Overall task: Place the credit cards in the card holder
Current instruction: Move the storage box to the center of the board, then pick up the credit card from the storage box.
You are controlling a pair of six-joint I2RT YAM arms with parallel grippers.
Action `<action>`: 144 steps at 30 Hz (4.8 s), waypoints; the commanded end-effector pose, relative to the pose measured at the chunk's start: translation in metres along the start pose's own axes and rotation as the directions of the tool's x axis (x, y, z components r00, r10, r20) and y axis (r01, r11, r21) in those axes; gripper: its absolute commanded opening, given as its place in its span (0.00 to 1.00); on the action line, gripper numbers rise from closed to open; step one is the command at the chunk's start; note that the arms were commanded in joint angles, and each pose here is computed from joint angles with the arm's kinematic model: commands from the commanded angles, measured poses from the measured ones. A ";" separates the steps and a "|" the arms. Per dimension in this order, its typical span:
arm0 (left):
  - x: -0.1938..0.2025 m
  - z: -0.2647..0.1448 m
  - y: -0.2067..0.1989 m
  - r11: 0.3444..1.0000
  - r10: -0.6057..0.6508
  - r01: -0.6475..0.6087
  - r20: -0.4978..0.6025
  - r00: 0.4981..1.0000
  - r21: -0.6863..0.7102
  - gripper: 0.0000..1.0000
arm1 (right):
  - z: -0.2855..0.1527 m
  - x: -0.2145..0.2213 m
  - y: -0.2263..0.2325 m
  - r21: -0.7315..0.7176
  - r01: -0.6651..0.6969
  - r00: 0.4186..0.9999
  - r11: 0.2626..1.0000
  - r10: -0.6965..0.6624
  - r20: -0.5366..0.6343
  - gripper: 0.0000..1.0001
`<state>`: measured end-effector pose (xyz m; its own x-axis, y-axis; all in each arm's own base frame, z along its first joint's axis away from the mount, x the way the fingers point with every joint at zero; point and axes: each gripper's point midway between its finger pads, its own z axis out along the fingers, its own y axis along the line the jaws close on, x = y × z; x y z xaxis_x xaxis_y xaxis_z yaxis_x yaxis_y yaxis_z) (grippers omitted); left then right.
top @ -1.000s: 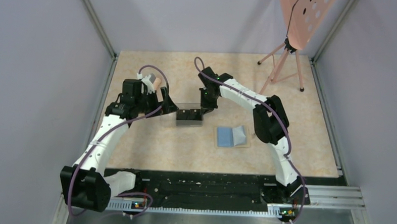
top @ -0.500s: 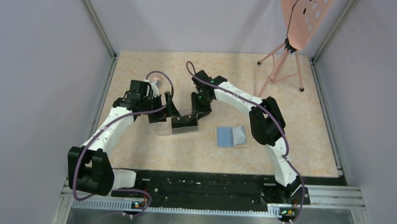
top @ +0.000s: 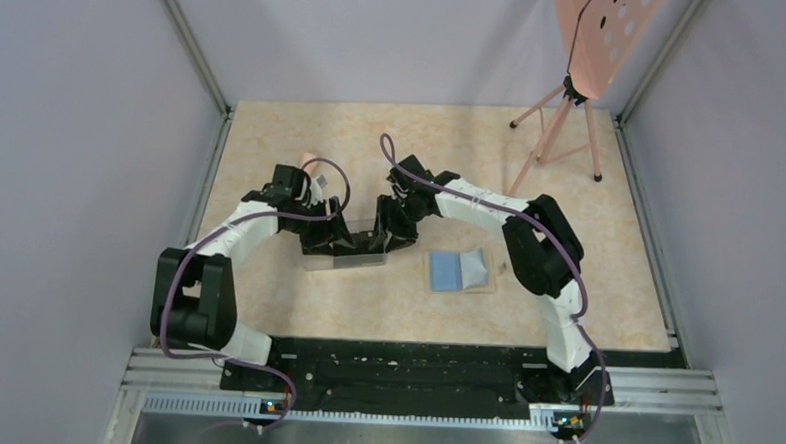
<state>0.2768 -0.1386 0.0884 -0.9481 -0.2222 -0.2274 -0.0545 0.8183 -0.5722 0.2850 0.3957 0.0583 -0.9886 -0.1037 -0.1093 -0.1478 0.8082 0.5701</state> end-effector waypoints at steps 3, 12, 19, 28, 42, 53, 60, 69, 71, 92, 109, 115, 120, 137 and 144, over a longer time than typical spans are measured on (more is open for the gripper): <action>-0.010 0.012 0.008 1.000 0.023 -0.023 -0.005 1.000 -0.019 0.62 | -0.033 -0.010 0.062 -0.262 0.058 0.995 0.963 -0.035 0.091 0.47; -0.010 0.026 0.016 0.999 -0.002 0.001 -0.044 0.999 -0.038 0.53 | -0.033 -0.005 0.071 -0.321 0.067 0.997 0.945 -0.050 0.059 0.45; -0.012 0.038 0.029 0.996 -0.027 0.021 -0.060 0.998 -0.091 0.54 | -0.029 0.000 0.073 -0.362 0.051 0.999 0.931 -0.042 0.032 0.44; -0.006 0.052 0.009 1.000 -0.008 0.008 -0.110 0.994 0.001 0.48 | -0.027 0.000 0.080 -0.406 0.041 0.999 0.913 -0.039 0.013 0.37; -0.010 0.038 0.029 0.987 0.037 -0.050 -0.086 0.996 -0.153 0.59 | -0.024 -0.002 0.082 -0.412 0.052 0.999 0.910 -0.053 0.008 0.35; -0.014 0.036 0.028 0.986 0.057 -0.066 -0.063 0.996 -0.153 0.51 | -0.022 0.002 0.076 -0.389 0.048 0.998 0.920 -0.056 -0.008 0.30; -0.010 0.040 0.025 0.991 0.056 -0.065 -0.076 0.996 -0.119 0.29 | -0.022 0.005 0.072 -0.383 0.043 0.999 0.923 -0.051 -0.011 0.28; -0.011 0.037 0.025 0.989 0.068 -0.077 -0.073 0.995 -0.129 0.14 | -0.019 0.008 0.069 -0.378 0.030 0.999 0.925 -0.042 -0.024 0.25; -0.012 0.036 0.025 0.986 0.077 -0.086 -0.068 0.995 -0.141 0.12 | -0.020 0.009 0.069 -0.380 0.031 0.999 0.925 -0.044 -0.025 0.25; -0.013 0.031 0.028 0.955 0.166 -0.180 -0.079 0.983 -0.236 0.17 | -0.016 0.013 0.066 -0.376 0.023 0.998 0.926 -0.046 -0.051 0.24; -0.023 0.018 0.003 0.967 0.186 -0.185 -0.014 0.982 -0.175 0.01 | -0.014 0.015 0.063 -0.372 0.018 0.997 0.928 -0.047 -0.068 0.24; -0.022 0.018 -0.001 0.970 0.188 -0.189 -0.022 0.982 -0.153 0.03 | -0.013 0.017 0.061 -0.369 0.015 0.996 0.929 -0.045 -0.074 0.24; -0.017 0.022 -0.010 0.978 0.189 -0.191 -0.030 0.982 -0.086 0.08 | -0.012 0.018 0.060 -0.366 0.014 0.996 0.930 -0.044 -0.074 0.23; -0.006 0.038 -0.019 0.989 0.146 -0.146 -0.058 0.987 0.019 0.22 | -0.013 0.018 0.060 -0.366 0.018 0.996 0.930 -0.047 -0.070 0.23; -0.005 0.041 -0.027 0.987 0.145 -0.140 -0.058 0.988 0.079 0.20 | -0.013 0.019 0.060 -0.367 0.019 0.996 0.930 -0.048 -0.071 0.23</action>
<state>0.2913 -0.1691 0.0658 -0.9681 -0.0700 -0.2405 0.0729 0.8398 -0.5379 0.2624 0.4326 0.0964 -0.9852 -0.1603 -0.0603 -0.1405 0.5553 0.8197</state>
